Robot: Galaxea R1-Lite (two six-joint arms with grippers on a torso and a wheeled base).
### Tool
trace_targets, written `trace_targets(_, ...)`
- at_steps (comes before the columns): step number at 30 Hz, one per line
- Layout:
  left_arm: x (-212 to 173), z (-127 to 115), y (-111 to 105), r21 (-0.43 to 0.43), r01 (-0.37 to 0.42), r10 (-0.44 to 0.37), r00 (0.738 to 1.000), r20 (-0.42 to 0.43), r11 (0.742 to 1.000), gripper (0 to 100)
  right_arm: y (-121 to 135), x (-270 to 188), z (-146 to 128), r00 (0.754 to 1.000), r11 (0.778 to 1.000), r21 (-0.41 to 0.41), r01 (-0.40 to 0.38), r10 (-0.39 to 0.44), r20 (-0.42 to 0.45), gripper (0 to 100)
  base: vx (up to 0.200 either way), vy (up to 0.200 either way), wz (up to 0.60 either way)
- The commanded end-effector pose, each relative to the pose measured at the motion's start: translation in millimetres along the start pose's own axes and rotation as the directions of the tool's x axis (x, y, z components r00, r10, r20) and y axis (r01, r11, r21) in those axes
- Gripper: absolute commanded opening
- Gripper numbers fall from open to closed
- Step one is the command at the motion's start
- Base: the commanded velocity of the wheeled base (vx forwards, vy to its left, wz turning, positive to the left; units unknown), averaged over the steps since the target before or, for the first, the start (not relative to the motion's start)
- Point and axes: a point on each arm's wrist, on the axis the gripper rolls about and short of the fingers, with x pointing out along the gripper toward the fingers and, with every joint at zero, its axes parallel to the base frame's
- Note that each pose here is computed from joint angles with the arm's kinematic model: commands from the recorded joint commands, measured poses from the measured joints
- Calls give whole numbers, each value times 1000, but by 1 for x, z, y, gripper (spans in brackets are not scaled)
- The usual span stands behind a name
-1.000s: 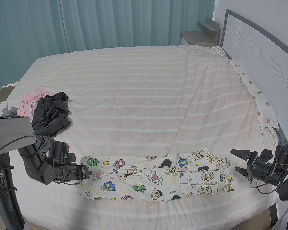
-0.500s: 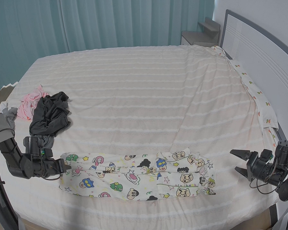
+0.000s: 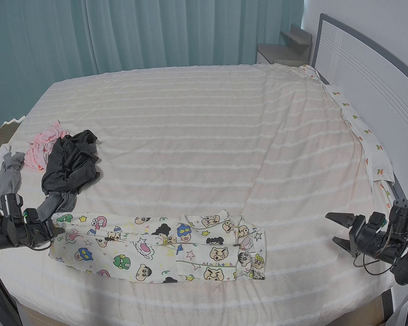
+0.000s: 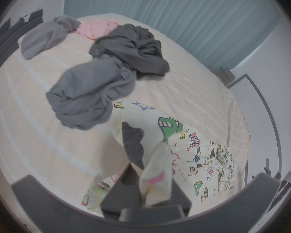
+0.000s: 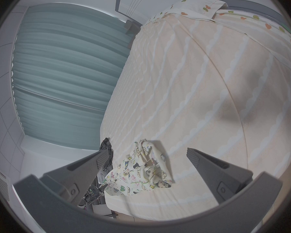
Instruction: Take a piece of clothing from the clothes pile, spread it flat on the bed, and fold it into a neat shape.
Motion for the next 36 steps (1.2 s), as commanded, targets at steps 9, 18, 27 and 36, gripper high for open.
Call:
trace_targets(9, -45, 40, 13, -82, 23, -19, 998, 54, 996, 0, -3, -2, -3, 1000, 1000, 8, 15, -15, -9, 100, 0, 0, 0)
trace_targets(18, -55, 33, -50, -7, 16, -17, 999, -34, 1000, 0, -5, -1, -3, 1000, 1000, 14, 26, -26, -13, 100, 0, 0, 0)
trace_targets(27, -54, 7, -159, 57, 82, -75, 991, -106, 995, 0, -6, -2, -1, 1000, 999, 19, 28, -28, -6, 100, 0, 0, 0)
trace_targets(36, -48, -39, -271, 238, 141, -119, 987, -106, 961, 0, -7, -2, -1, 1000, 999, 19, 27, -27, -4, 100, 0, 0, 0)
